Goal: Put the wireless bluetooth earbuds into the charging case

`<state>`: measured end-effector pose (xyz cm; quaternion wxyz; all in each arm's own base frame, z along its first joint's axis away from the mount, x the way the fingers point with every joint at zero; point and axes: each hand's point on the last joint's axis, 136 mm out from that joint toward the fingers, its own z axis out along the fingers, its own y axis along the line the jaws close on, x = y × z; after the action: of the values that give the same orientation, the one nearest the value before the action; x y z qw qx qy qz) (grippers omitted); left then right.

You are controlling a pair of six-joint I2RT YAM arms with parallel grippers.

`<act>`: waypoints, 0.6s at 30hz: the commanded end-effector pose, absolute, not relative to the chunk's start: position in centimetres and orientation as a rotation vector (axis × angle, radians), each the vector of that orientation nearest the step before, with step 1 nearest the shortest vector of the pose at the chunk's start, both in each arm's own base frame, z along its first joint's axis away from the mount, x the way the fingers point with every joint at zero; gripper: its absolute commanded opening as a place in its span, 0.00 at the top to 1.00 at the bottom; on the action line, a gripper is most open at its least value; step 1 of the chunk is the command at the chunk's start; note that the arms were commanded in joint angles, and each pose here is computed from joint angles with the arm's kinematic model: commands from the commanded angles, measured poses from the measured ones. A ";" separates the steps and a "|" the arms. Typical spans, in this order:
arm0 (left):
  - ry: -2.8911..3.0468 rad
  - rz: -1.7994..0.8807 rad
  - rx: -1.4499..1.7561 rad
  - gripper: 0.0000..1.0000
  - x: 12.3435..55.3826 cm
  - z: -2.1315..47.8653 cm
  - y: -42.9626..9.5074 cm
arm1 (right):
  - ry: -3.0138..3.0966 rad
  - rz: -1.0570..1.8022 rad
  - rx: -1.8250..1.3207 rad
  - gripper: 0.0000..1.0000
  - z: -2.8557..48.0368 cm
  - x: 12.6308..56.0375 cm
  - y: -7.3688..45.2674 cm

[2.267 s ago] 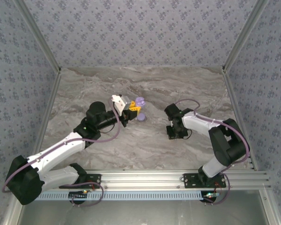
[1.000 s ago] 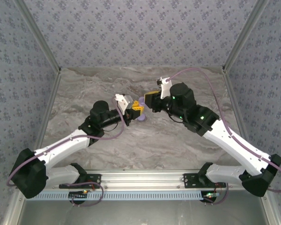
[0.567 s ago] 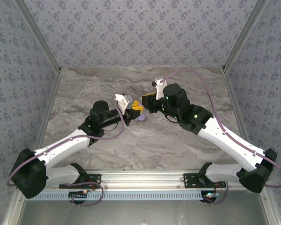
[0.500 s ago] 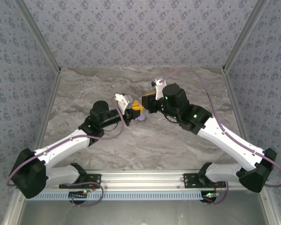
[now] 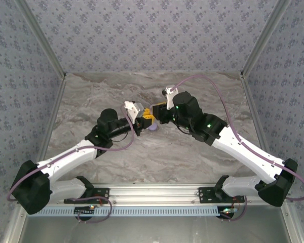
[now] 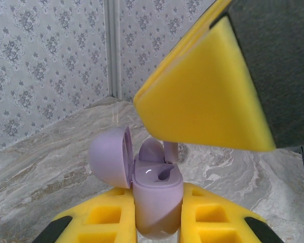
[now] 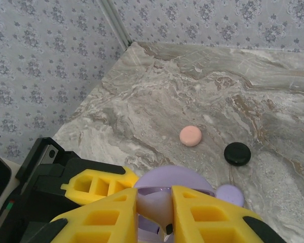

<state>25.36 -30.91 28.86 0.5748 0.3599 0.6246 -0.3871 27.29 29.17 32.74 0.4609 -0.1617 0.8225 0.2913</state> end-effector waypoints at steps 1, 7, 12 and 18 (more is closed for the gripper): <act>1.394 -0.914 0.824 1.00 25.0 31.3 -30.8 | 2.032 0.672 -0.402 0.76 32.5 27.4 28.9; 1.394 -0.908 0.822 1.00 24.9 31.2 -30.6 | 2.037 0.686 -0.405 0.76 32.2 27.4 29.3; 1.398 -0.908 0.822 1.00 24.9 31.1 -30.6 | 2.015 0.707 -0.403 0.76 32.8 27.5 29.6; 1.398 -0.909 0.822 1.00 24.9 31.1 -30.6 | 2.005 0.705 -0.407 0.76 32.9 27.6 29.8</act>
<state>25.36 -30.84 28.73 0.5729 0.3592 0.6277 -0.3855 27.48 29.40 32.43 0.4602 -0.1616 0.8241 0.2881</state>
